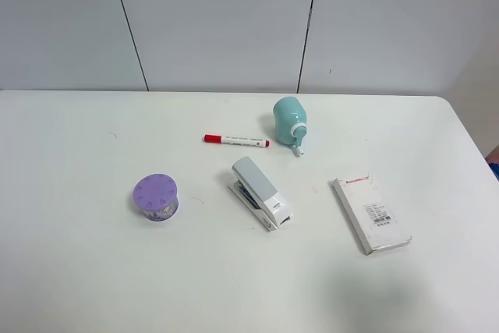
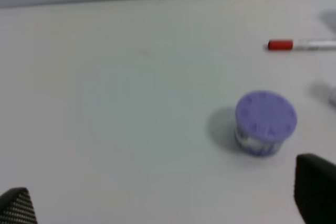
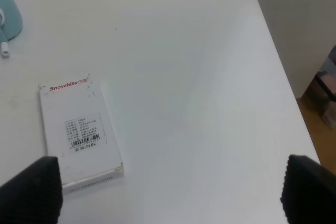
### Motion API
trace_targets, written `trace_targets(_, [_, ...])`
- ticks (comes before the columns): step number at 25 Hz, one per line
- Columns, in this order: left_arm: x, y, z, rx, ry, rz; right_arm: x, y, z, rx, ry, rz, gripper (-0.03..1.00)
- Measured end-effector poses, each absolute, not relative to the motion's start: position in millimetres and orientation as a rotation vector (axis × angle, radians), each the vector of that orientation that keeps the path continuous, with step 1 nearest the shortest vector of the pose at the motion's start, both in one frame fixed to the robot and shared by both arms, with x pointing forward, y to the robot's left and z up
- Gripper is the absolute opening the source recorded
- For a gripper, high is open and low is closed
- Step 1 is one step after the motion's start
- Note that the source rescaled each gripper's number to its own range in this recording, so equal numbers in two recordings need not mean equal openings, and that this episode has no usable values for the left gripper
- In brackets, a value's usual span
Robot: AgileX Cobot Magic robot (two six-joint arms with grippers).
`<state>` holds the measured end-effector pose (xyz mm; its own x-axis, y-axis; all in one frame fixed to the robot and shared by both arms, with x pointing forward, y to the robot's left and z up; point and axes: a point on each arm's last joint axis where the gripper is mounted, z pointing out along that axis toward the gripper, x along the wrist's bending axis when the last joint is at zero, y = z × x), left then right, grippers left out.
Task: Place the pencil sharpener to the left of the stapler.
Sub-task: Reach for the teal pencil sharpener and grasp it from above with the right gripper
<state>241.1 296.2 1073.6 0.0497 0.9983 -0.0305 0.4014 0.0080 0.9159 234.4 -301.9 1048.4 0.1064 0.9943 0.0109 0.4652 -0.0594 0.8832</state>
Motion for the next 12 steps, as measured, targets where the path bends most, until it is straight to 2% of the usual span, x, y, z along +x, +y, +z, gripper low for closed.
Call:
trace_targets(6, [245, 296, 1081, 1.528, 1.484, 0.917, 234, -302, 1048, 1.632, 1.457, 0.888, 0.81])
trace_targets(12, [246, 296, 1059, 1.614, 1.565, 0.836, 234, -302, 1048, 1.632, 1.457, 0.888, 0.81])
